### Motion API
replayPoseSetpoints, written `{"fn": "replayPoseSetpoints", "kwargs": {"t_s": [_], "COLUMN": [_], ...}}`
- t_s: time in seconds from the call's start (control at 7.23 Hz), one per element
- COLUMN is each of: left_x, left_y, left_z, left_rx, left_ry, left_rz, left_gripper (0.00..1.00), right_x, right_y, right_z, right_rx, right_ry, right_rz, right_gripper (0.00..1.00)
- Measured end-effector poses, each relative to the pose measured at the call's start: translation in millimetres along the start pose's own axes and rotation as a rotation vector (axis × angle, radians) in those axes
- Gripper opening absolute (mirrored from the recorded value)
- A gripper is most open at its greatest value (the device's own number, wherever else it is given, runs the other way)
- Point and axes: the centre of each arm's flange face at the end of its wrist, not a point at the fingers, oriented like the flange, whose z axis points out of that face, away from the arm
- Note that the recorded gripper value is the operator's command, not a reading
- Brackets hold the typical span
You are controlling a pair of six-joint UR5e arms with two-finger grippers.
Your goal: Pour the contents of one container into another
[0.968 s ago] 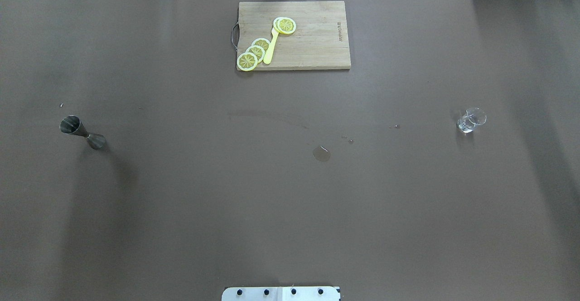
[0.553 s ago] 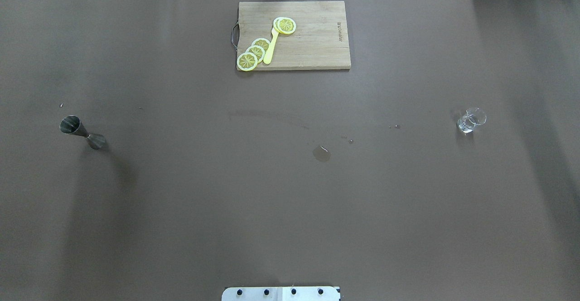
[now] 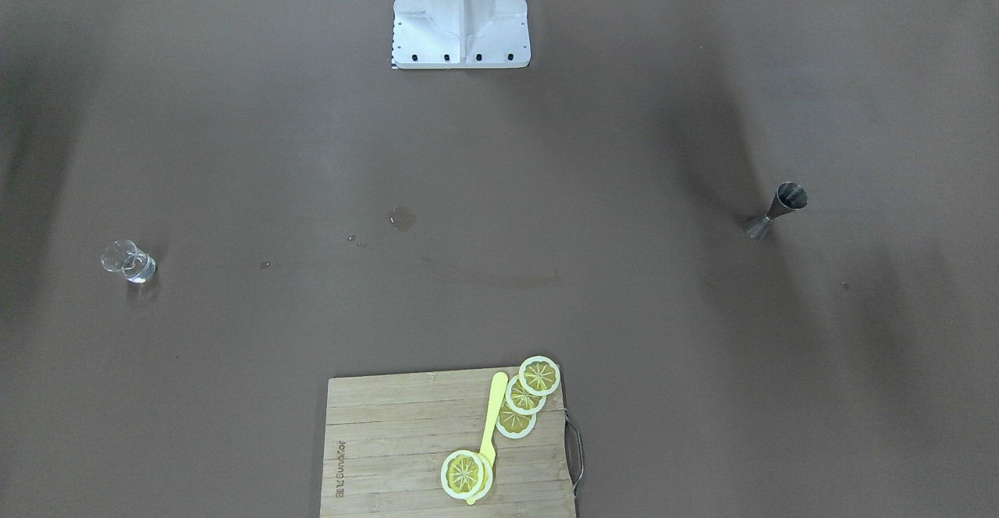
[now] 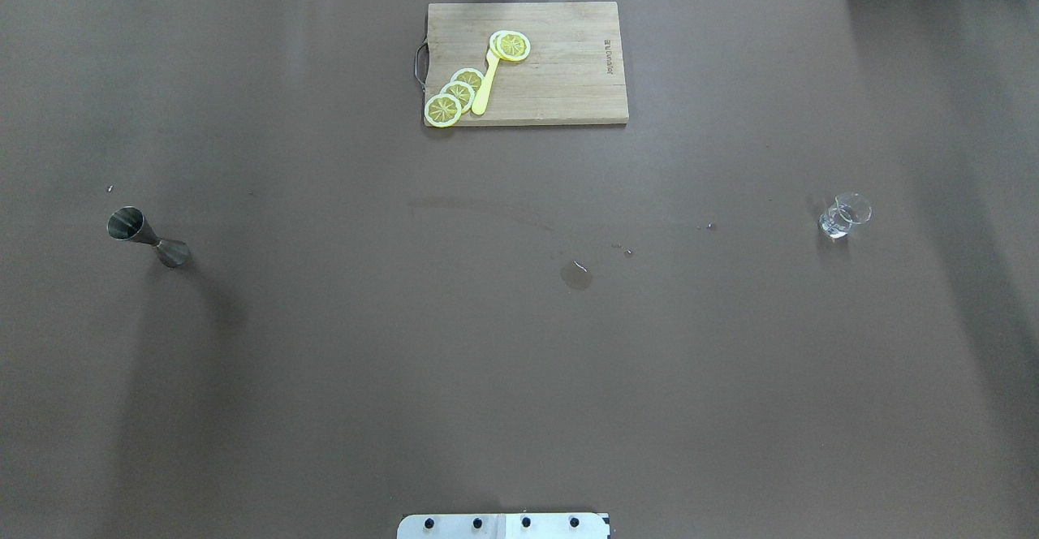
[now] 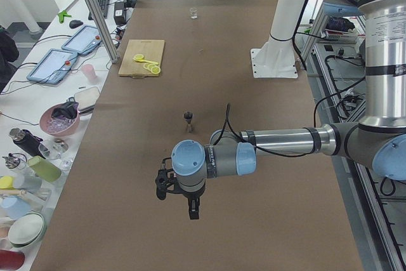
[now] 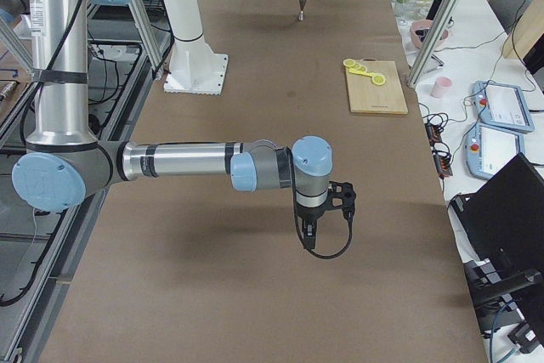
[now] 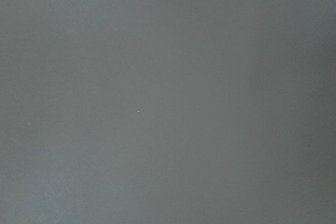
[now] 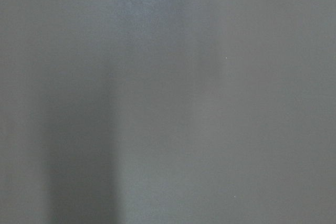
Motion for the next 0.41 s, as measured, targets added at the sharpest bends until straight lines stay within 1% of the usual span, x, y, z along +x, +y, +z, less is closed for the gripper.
{"fn": "replayPoseSetpoints", "kwargs": {"t_s": [0.41], "left_x": [-0.5], "left_y": [0.8], "left_z": [0.5], "left_rx": [-0.001], "left_ry": [0.000], "left_rz": [-0.002], "left_gripper": [0.98], "right_x": [-0.6], "right_y": [0.2], "right_z": [0.3], "right_rx": [-0.001], "right_ry": [-0.002], "right_rz": [-0.001], "right_gripper": [1.00]}}
